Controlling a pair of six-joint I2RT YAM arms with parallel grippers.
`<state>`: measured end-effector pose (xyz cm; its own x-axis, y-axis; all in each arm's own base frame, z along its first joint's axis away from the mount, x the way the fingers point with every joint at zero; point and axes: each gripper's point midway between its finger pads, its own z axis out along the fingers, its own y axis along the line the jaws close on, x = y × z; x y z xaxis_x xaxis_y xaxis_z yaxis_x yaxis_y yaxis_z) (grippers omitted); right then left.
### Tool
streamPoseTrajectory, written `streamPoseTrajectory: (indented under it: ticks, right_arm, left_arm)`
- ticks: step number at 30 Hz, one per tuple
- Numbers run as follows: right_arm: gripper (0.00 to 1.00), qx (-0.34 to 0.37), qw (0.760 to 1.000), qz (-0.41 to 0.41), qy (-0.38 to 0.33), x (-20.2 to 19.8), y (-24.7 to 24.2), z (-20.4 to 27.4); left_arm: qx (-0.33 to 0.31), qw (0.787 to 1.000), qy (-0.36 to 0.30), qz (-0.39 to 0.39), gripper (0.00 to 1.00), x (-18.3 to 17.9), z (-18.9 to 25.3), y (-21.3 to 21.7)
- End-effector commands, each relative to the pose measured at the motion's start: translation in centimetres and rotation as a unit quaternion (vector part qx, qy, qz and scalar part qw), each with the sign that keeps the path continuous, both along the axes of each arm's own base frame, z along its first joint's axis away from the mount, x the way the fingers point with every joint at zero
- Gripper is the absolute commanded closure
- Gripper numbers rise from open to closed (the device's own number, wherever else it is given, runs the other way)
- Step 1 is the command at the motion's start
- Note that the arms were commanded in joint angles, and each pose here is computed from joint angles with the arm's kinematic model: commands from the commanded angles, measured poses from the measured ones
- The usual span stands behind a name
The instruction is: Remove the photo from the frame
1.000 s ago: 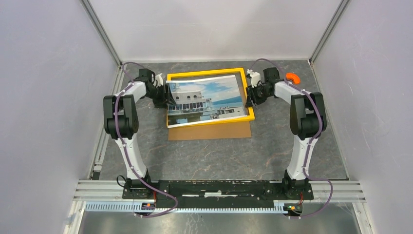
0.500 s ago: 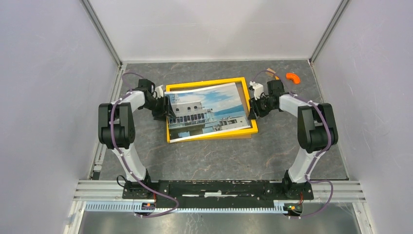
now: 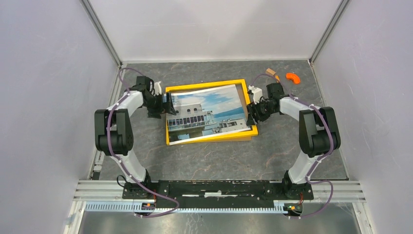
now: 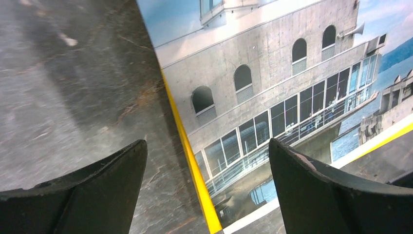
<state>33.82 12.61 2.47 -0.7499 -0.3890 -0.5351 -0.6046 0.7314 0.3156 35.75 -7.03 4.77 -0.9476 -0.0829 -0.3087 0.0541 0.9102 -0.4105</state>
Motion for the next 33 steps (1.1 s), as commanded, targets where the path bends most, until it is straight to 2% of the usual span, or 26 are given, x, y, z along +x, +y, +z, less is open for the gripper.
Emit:
streamPoseTrajectory:
  ticks: [1, 4, 13, 21, 33]
  right_arm:
    - [0.33, -0.015, 0.999, 0.002, 0.044, -2.8, -0.8, -0.3]
    - [0.31, -0.015, 0.999, 0.001, 0.042, -2.7, -0.8, -0.1]
    - [0.3, -0.016, 0.999, -0.006, 0.038, -2.2, -1.0, 0.2]
    - [0.3, -0.019, 0.999, -0.008, 0.039, -2.0, -1.1, 0.1]
    - [0.31, -0.013, 0.999, -0.011, 0.046, -2.4, -0.9, -0.1]
  left_arm:
    - [0.066, 0.993, -0.095, 0.011, 0.0, 2.3, 3.8, 2.3]
    - [0.076, 0.991, -0.11, 0.015, 0.0, 3.3, 4.3, 2.6]
    - [0.049, 0.993, -0.107, 0.021, 0.0, 6.2, 3.5, 1.8]
    - [0.027, 0.994, -0.109, -0.012, 0.0, 8.6, 2.8, -1.6]
    - [0.054, 0.984, -0.149, -0.079, 0.0, 8.9, 4.1, -4.7]
